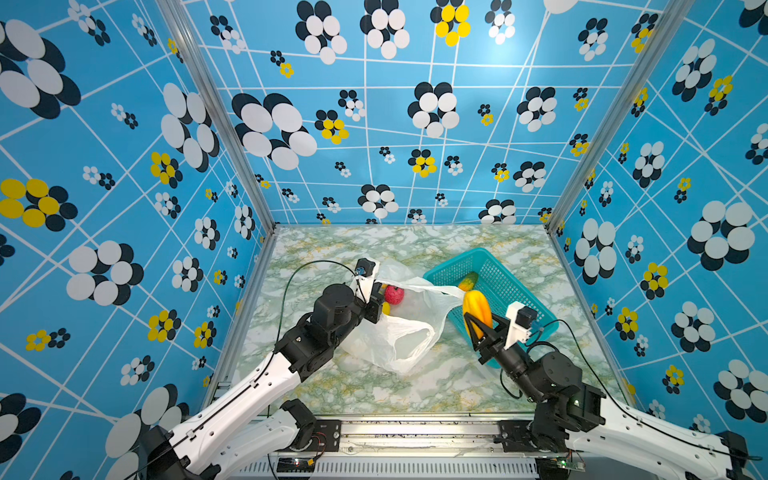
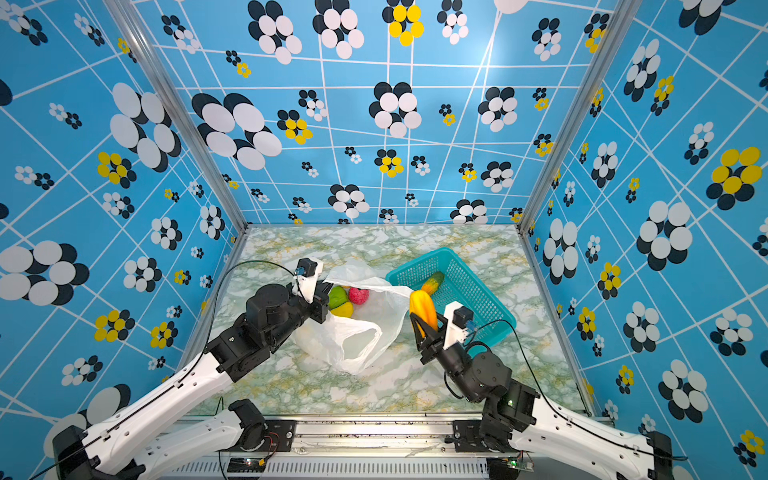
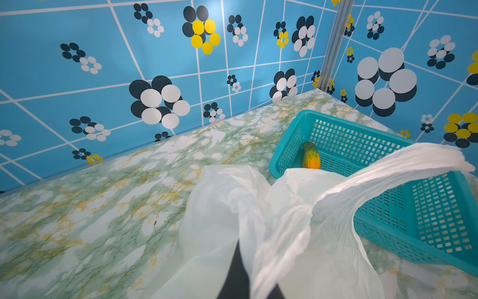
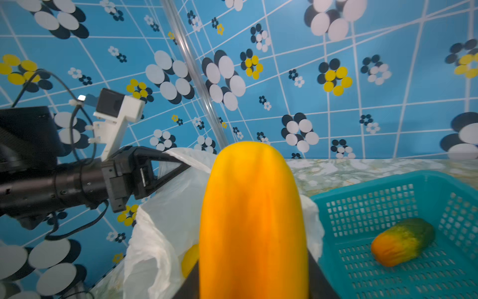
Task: Untie the knot of the plastic bag and take out the fruit
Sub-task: 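Carry the papaya over the teal basket with the right gripper and release it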
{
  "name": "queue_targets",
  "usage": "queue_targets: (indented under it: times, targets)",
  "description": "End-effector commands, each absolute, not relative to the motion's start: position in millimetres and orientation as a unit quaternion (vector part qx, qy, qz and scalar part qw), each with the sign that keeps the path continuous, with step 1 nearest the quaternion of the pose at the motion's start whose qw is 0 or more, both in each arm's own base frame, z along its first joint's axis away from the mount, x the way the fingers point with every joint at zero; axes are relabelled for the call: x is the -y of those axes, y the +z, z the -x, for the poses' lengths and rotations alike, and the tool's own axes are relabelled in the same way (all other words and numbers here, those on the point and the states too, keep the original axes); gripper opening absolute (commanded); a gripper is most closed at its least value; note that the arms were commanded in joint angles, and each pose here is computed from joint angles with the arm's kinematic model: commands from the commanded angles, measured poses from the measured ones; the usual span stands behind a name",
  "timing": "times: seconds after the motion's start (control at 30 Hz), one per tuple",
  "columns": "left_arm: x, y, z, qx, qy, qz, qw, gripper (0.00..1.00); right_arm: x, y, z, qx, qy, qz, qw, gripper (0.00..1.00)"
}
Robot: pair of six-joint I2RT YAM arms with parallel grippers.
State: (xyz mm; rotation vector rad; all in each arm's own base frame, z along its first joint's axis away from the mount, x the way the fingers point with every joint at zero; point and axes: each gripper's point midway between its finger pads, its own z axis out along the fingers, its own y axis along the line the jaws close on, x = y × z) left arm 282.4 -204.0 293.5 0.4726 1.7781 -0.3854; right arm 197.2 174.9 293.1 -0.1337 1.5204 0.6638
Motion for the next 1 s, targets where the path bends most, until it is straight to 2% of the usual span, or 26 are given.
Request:
queue_targets:
  times: [0.0, 0.17, 0.3, 0.57, 0.77, 0.97]
  targets:
    - [200, 305, -279, -0.758, -0.157, -0.205, 0.599, 0.0, -122, 257, -214, -0.735, 0.16, -0.002, 0.658, 0.3]
    - [197, 303, -274, -0.758, -0.161, -0.207, 0.598, 0.0, -77, 235, -234, -0.79, 0.056, -0.072, 0.606, 0.29]
    - [198, 304, -271, -0.754, -0.168, -0.212, 0.598, 0.0, -70, 209, -260, -0.835, 0.019, -0.097, 0.542, 0.26]
    - [200, 305, -269, -0.751, -0.174, -0.216, 0.599, 0.0, -72, 142, -326, -0.881, 0.085, -0.162, 0.437, 0.24]
    - [200, 309, -265, -0.742, -0.184, -0.219, 0.606, 0.0, -87, 97, -377, -0.905, 0.09, -0.166, 0.38, 0.24]
    - [200, 303, -266, -0.744, -0.179, -0.218, 0.605, 0.0, -94, 60, -411, -0.915, 0.087, -0.18, 0.351, 0.33]
